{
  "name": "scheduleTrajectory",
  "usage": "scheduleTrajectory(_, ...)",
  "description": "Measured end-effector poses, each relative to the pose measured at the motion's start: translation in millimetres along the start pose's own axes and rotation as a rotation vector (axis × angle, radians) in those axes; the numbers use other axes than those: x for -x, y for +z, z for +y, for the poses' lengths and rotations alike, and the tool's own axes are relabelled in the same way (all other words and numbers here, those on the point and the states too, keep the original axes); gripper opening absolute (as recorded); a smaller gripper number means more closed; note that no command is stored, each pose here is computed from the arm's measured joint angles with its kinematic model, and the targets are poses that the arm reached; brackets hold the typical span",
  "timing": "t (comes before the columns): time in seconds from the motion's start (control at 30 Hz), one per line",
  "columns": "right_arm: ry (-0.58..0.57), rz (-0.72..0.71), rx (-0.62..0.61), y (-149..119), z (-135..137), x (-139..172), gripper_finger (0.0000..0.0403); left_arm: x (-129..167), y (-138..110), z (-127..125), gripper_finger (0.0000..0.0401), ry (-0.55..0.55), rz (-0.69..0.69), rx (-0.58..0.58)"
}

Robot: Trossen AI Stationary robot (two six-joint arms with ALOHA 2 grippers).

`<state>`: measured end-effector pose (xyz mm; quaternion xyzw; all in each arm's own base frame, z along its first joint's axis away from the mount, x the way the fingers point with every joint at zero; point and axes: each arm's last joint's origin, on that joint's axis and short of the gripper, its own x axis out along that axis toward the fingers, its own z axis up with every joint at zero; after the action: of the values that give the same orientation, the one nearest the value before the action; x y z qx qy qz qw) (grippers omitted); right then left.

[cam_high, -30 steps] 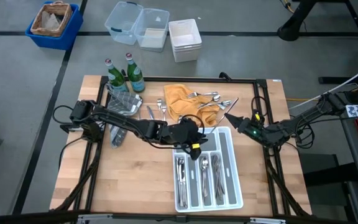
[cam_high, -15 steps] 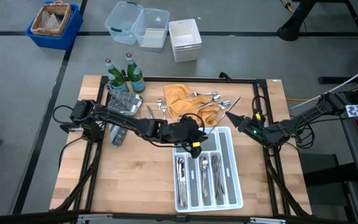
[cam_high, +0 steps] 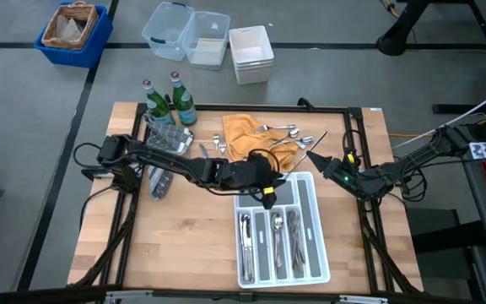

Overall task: Sort silverware
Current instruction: Put the table knife into the silverware tray

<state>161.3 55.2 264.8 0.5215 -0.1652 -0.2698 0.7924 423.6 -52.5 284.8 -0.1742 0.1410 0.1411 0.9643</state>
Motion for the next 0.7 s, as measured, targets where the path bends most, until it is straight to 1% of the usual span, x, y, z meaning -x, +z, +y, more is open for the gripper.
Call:
scheduleTrajectory(0.1,0.000,0.001,0.000,0,0,0,0.0037,-5,-5,0,0.0086,0.002,0.006,-0.011)
scheduleTrajectory(0.27,0.000,0.001,0.000,0,0,0,0.0037,-14,-13,4,0.0086,0.018,0.026,0.008)
scheduleTrajectory(0.53,0.004,0.011,0.001,0,0,0,0.0037,-16,-13,6,0.0086,0.041,0.014,0.009)
scheduleTrajectory(0.7,0.003,0.011,0.002,0,0,0,0.0037,-16,-13,7,0.0067,0.059,0.006,-0.016)
